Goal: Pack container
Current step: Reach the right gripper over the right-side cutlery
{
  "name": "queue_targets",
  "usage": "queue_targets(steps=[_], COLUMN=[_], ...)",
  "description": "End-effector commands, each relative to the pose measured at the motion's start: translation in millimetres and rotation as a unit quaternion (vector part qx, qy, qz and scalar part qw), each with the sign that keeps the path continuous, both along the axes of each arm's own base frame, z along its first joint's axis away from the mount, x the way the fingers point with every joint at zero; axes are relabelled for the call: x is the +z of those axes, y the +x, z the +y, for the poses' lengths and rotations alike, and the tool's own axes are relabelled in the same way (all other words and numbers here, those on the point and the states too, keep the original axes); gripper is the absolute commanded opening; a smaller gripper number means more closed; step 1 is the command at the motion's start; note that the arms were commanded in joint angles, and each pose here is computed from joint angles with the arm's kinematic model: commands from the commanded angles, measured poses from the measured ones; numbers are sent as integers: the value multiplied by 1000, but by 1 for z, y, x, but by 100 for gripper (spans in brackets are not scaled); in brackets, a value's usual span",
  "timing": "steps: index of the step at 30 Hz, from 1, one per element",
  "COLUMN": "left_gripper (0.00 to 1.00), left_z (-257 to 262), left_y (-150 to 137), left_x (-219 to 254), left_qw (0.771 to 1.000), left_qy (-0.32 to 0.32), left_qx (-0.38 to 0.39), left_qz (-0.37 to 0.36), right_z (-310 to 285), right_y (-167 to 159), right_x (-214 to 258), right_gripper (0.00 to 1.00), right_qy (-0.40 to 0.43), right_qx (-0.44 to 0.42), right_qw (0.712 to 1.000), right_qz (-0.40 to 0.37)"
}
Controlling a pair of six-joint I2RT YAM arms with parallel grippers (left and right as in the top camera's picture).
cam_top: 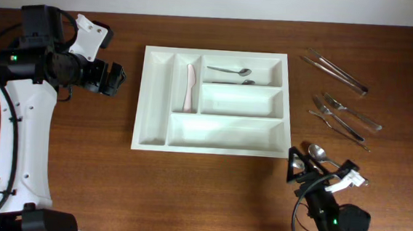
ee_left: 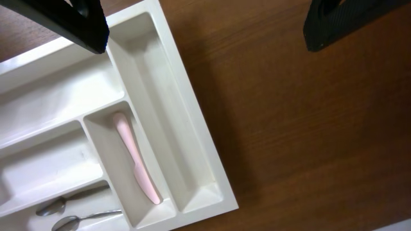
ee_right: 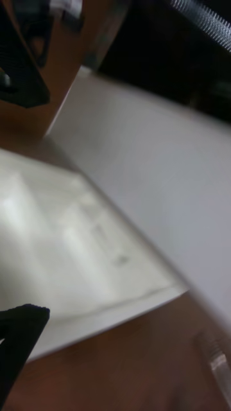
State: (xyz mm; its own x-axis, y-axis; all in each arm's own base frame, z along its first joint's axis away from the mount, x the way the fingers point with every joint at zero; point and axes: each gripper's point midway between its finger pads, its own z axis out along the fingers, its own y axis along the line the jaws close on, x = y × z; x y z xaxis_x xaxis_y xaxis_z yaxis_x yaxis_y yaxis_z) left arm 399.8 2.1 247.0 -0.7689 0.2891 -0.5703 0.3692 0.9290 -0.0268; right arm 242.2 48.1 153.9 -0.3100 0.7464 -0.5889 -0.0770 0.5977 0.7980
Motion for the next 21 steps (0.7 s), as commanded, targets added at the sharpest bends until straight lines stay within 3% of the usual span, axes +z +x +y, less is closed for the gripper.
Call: queue_targets(steps=[1,7,14,21], left_gripper=[99,99,99,99], left_z=[-2,-2,-2,-2], left_y=[-4,-4,-4,-4], left_x=[14,14,14,14], left_qw=[1000,1000,1000,1000], left_qy=[2,2,2,2], left_qx=[-9,-9,-9,-9], left_qz=[-20,-20,-20,-20], right_z=[-5,-32,-71,-102], right_y=[0,18,69,154], right_x=[9,31,69,107], right_gripper=[99,99,99,99], right_qy=[-53,-144,-207,-296], right_qx=[5,6,23,46], right_qw=[998,979,940,919], right_qz=[34,146,272,257])
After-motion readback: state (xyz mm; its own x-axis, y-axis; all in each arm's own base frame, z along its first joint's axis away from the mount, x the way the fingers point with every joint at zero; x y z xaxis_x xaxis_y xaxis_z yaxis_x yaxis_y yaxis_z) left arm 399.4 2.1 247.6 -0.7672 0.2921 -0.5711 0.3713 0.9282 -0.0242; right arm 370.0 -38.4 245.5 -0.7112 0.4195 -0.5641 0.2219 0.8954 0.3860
